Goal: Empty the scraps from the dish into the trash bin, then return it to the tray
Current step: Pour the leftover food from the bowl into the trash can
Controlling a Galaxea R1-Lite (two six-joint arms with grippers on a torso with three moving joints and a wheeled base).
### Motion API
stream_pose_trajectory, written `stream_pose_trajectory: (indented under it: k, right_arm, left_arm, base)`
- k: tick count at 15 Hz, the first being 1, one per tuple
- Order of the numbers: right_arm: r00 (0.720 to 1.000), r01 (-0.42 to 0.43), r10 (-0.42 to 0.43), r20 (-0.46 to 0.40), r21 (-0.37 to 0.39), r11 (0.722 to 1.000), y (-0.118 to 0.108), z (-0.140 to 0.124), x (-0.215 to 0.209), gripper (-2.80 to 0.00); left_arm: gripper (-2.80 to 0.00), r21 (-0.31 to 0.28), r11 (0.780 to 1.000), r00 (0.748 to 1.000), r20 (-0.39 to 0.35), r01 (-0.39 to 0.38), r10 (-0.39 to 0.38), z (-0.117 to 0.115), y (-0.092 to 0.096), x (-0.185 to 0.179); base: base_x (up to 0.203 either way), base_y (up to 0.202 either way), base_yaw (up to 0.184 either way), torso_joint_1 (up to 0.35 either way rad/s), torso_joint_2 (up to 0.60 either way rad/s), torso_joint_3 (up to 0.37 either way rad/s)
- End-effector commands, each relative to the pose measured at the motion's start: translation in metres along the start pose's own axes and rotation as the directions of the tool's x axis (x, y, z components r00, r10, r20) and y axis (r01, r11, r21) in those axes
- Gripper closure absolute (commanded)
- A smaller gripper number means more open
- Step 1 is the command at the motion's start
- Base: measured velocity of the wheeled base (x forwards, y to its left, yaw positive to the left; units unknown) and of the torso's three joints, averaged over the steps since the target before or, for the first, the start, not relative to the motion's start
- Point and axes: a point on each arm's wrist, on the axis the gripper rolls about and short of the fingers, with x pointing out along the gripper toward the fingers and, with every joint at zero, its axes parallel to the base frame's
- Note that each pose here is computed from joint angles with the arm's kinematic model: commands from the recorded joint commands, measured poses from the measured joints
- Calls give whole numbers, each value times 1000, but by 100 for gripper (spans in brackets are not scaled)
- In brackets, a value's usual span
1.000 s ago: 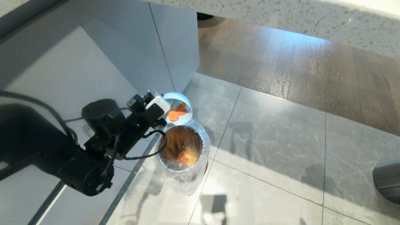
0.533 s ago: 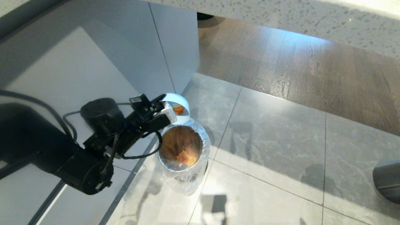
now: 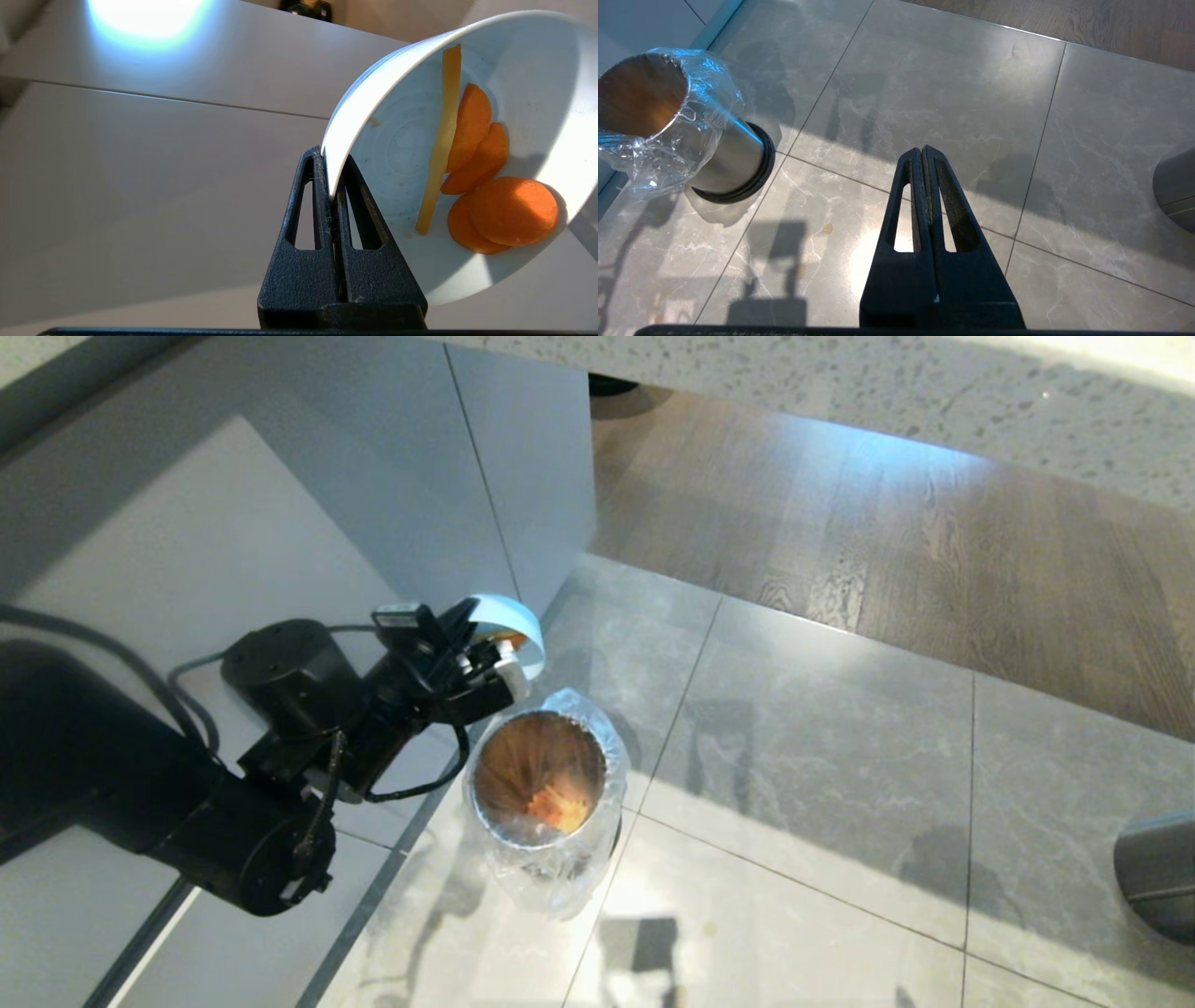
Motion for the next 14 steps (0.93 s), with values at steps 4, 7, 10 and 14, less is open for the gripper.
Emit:
stream_pose_trajectory:
  k: [4, 7, 10, 14]
  right_arm:
    - [1000, 0, 0, 0, 1, 1000, 0, 0, 0, 0]
    - [1000, 0, 0, 0, 1, 1000, 0, 0, 0, 0]
    - [1000, 0, 0, 1, 1, 1000, 0, 0, 0, 0]
    - [1000, 0, 0, 1, 1, 1000, 0, 0, 0, 0]
  left_arm:
    - [0, -18, 994, 994, 16, -104, 105, 20, 27, -6]
    - [0, -44, 994, 993, 52, -105, 107, 41, 30, -16]
    - [0, -74, 991, 991, 65, -114, 119, 57, 35, -26]
    - [0, -102, 980, 982, 67, -171, 179, 61, 50, -26]
  base:
    - [0, 0, 0, 0, 0, 0]
    - [0, 0, 0, 0, 0, 0]
    - [0, 0, 0, 0, 0, 0]
    - [0, 0, 0, 0, 0, 0]
